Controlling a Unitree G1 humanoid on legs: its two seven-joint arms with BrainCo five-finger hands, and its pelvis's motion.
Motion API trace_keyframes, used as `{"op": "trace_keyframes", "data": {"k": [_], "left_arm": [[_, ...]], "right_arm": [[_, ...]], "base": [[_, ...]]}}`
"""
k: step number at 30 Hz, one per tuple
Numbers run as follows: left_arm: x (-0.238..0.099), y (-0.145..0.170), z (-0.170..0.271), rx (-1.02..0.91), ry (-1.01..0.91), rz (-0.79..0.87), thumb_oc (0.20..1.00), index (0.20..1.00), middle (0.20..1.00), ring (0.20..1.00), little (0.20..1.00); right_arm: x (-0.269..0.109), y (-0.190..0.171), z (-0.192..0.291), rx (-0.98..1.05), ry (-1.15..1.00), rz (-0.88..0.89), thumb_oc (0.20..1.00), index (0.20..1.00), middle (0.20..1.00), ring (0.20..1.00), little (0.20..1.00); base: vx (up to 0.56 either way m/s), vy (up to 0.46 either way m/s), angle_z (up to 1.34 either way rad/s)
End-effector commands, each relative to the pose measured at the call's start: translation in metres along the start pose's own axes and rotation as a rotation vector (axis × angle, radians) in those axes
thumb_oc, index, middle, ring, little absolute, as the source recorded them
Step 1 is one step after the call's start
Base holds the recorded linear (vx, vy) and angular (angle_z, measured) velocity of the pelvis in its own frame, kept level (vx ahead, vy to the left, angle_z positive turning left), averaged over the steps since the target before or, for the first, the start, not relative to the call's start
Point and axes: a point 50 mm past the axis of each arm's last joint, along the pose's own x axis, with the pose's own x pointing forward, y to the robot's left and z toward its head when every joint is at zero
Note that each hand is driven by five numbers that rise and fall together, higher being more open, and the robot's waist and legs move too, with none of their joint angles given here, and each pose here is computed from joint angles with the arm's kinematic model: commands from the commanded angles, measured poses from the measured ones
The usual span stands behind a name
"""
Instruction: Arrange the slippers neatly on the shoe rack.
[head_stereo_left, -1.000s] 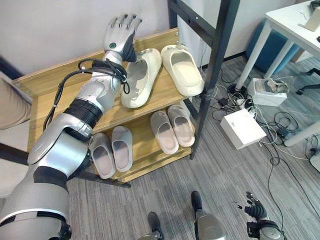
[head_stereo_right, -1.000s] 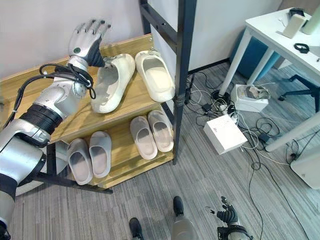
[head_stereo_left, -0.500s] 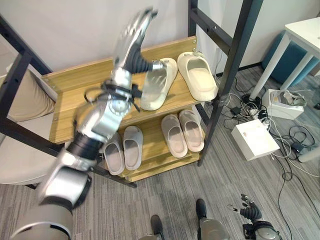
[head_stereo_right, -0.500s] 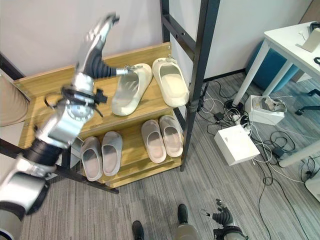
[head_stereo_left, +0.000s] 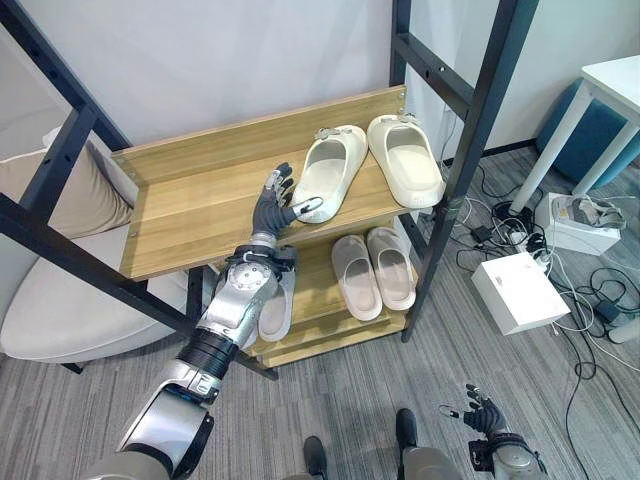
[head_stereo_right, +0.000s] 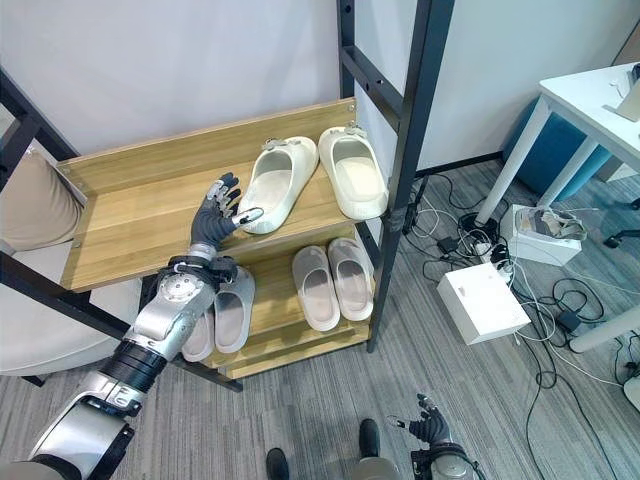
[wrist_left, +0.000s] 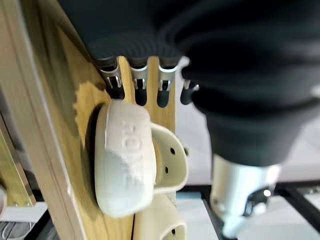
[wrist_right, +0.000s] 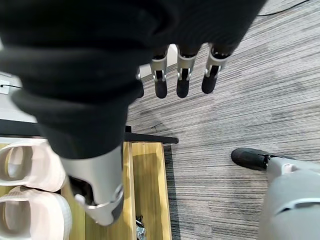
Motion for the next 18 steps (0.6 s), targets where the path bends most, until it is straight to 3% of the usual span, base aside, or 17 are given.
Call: {"op": "trace_keyframes", "data": {"k": [1, 10, 11, 18], "left_arm": [[0.011, -0.022, 0.028, -0.087, -0.105, -0.095, 1.0, 1.0, 1.0, 1.0, 1.0], [0.007, -0.064, 0.029, -0.168, -0.085, -0.209, 1.0, 1.0, 1.0, 1.0, 1.0], [0.007, -0.082, 0.023, -0.186, -0.053, -0.247, 1.0, 1.0, 1.0, 1.0, 1.0], [0.015, -0.066, 0.018, -0.093, -0.038, -0.189, 1.0, 1.0, 1.0, 1.0, 1.0]], "right_arm": [[-0.001, 0.013, 0.013, 0.009, -0.063, 0.034, 1.0, 1.0, 1.0, 1.0, 1.0], [0.001, 0.029, 0.057, -0.047, -0.231, 0.105, 1.0, 1.0, 1.0, 1.0, 1.0], [0.011, 0.047, 0.084, -0.048, -0.266, 0.123, 1.0, 1.0, 1.0, 1.0, 1.0], [0.003, 0.009, 0.095, -0.076, -0.367, 0.089, 1.0, 1.0, 1.0, 1.0, 1.0]], "base": [[0.04, 0.011, 0.0], [0.0, -0.001, 0.0], [0.0, 0.0, 0.0], [-0.01, -0.01, 0.02]]}}
